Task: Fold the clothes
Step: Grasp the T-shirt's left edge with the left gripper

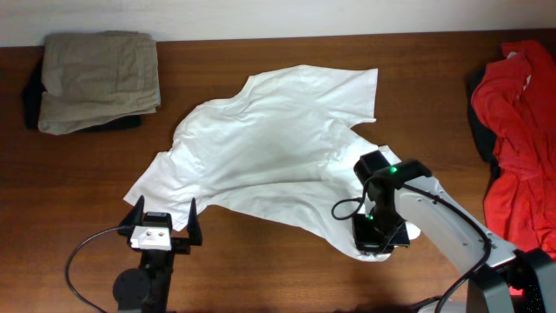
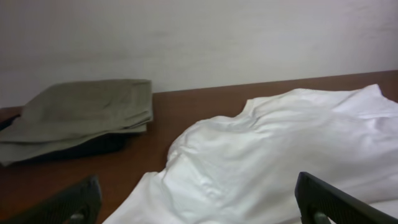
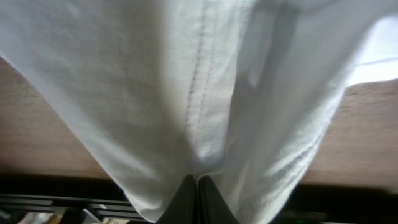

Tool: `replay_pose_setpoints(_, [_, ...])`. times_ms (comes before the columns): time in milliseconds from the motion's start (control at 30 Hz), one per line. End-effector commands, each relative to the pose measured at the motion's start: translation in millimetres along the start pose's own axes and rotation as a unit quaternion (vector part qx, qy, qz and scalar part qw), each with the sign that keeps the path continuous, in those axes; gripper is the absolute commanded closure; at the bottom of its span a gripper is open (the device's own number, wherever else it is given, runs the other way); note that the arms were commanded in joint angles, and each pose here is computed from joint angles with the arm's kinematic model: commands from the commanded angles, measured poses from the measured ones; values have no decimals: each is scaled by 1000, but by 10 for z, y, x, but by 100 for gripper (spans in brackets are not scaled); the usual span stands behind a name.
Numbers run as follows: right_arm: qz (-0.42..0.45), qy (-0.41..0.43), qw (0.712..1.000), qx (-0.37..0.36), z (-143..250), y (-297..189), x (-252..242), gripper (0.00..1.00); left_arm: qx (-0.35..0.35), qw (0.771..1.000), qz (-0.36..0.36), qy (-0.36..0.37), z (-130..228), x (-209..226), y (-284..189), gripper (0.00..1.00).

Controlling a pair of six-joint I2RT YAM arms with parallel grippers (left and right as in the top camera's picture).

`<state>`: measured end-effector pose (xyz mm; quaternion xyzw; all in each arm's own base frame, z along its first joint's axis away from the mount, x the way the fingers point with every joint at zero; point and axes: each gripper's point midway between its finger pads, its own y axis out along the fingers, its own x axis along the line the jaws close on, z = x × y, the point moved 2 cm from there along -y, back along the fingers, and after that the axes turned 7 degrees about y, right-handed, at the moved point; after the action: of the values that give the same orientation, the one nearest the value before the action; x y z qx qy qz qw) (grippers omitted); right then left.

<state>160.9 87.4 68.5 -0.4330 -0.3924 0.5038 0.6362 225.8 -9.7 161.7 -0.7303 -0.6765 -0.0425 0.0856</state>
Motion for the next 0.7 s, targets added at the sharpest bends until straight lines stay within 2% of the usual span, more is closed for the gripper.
replay_pose_setpoints(0, [-28,-16,999,-7,-12,16,100,96,-32,997,75,-6,-112,-223,-20,1])
replay_pose_setpoints(133, [-50,-22,998,-33,-132,4,192,96,-83,991,102,-13,-375,-281,-64,1])
replay_pose_setpoints(267, [-56,-25,997,-44,-184,-3,220,96,-64,992,109,-29,-678,-233,-55,1])
replay_pose_setpoints(367, [-59,-27,997,-50,-211,-8,235,96,75,988,132,-29,-872,-180,150,1])
replay_pose_setpoints(433, [-59,-27,997,-50,-209,-6,233,96,173,973,150,-36,-926,-154,342,1])
replay_pose_setpoints(500, [-59,-27,997,-50,-209,-7,234,96,237,958,156,-49,-929,-124,480,1])
replay_pose_setpoints(533, [-59,-27,997,-50,-209,-6,233,96,255,955,138,-68,-925,-63,544,1])
replay_pose_setpoints(600, [-59,-27,997,-50,-210,-6,233,96,313,937,29,-149,-789,271,645,1])
replay_pose_setpoints(667, [-59,-29,997,-51,-212,-7,234,96,369,900,-81,-218,-503,634,635,1])
